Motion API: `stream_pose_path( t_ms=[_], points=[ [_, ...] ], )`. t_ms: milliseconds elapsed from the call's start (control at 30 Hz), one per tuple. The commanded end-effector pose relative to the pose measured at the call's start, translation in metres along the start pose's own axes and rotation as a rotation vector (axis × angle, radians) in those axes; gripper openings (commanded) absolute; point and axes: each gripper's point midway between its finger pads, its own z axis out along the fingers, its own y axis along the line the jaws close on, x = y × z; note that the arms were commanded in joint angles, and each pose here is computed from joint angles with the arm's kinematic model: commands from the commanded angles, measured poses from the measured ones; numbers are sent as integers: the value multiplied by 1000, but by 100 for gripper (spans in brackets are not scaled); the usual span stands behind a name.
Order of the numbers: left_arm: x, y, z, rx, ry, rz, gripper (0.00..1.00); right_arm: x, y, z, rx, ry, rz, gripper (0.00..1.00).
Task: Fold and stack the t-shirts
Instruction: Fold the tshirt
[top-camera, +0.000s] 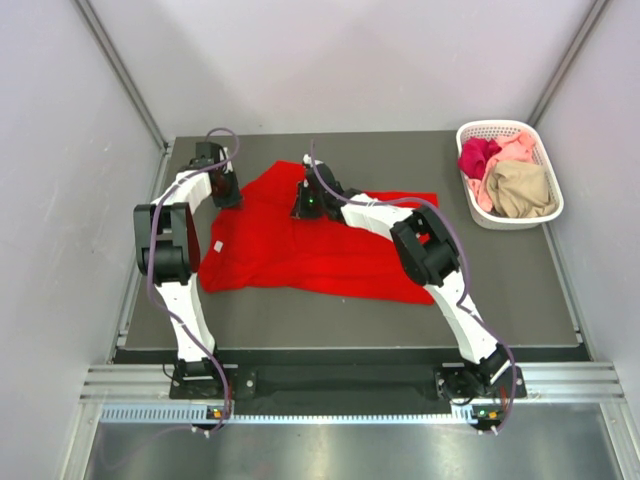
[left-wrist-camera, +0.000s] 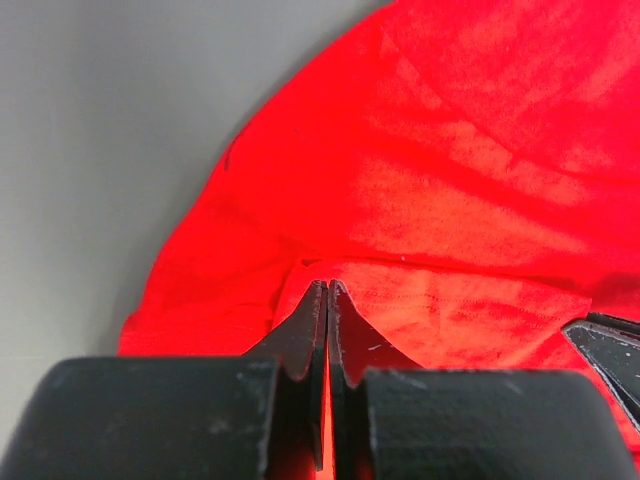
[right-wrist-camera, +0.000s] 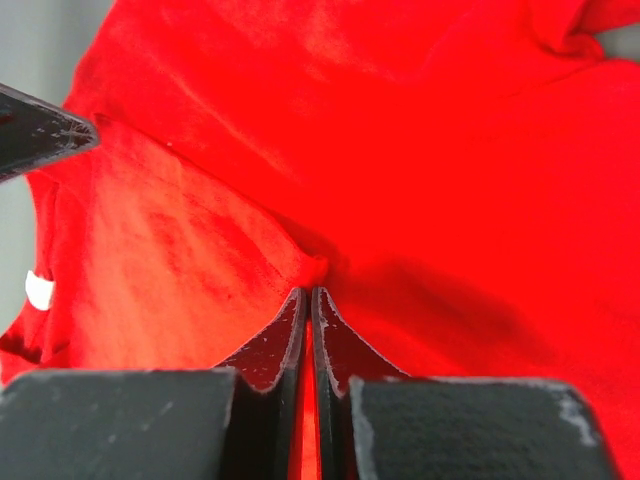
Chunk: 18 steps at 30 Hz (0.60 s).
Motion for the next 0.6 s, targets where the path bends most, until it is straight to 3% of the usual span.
stream_pose_path(
  t_ms=[0,67,233,567],
  points=[
    [-48,-14,-28,8,-155,19,0,-36,40,-21,-66,-121,-46,0],
    [-46,-2,-24,-53,-127,11,0,-37,41,-22,-68,-124,-46,0],
    [-31,17,-20,-125,-94,48,26,-30,38,-18,-62,-102,-42,0],
    [-17,10,3,-40,-47,121,32,-26,37,-16,-70,-91,-34,0]
  ],
)
